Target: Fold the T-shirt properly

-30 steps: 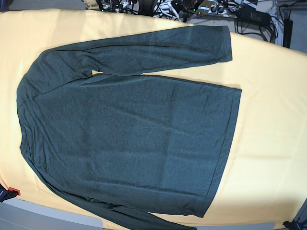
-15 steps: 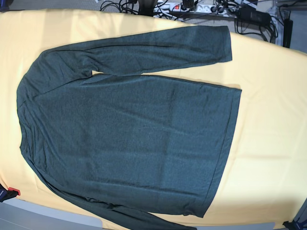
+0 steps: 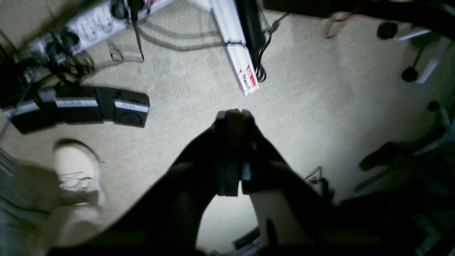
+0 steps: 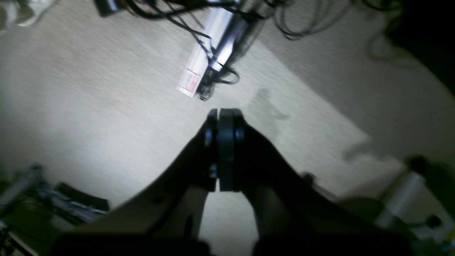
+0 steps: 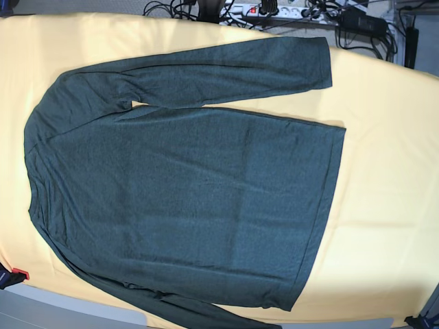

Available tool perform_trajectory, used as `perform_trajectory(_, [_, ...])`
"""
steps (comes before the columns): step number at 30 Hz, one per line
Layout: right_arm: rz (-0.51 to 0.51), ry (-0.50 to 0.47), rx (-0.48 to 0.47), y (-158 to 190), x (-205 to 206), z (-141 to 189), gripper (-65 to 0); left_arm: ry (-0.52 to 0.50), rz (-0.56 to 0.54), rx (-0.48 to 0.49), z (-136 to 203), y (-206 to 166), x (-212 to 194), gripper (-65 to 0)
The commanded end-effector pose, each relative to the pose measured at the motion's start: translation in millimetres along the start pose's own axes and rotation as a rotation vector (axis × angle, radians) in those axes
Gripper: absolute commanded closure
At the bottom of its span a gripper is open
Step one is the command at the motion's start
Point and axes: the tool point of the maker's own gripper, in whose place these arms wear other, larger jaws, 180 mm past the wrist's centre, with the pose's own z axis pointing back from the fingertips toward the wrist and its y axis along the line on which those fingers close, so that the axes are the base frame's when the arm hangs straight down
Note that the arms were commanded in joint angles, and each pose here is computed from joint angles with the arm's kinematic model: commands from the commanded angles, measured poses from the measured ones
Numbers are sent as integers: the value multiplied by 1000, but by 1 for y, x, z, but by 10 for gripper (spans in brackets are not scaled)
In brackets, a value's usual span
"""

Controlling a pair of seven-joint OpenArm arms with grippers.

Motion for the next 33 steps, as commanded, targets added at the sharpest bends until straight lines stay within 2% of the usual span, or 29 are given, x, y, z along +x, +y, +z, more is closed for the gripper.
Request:
perform_trajectory(1, [-2, -6, 5, 8, 0, 11, 0, 7, -16, -4, 12, -2, -7, 0])
perform_trajectory(7, [11, -80, -33, 25, 28, 56, 0, -110, -32, 20, 66, -4, 24, 0])
perform_trajectory(11, [32, -159, -86, 17, 68, 76, 0, -209, -9, -13, 105, -12, 51, 0])
perform_trajectory(13, [38, -112, -101, 15, 68, 82, 0, -260, -8, -18, 124, -13, 64, 0])
perform_trajectory(19, [62, -175, -302, -18, 94, 103, 0, -397, -33, 2, 166, -6, 102, 0])
perform_trajectory(24, [76, -246, -467, -43, 116, 127, 0, -491, -5, 26, 188, 7, 126, 0])
perform_trajectory(33, [138, -294, -775, -84, 128, 163, 0, -516, -12, -13, 194, 3, 130, 0])
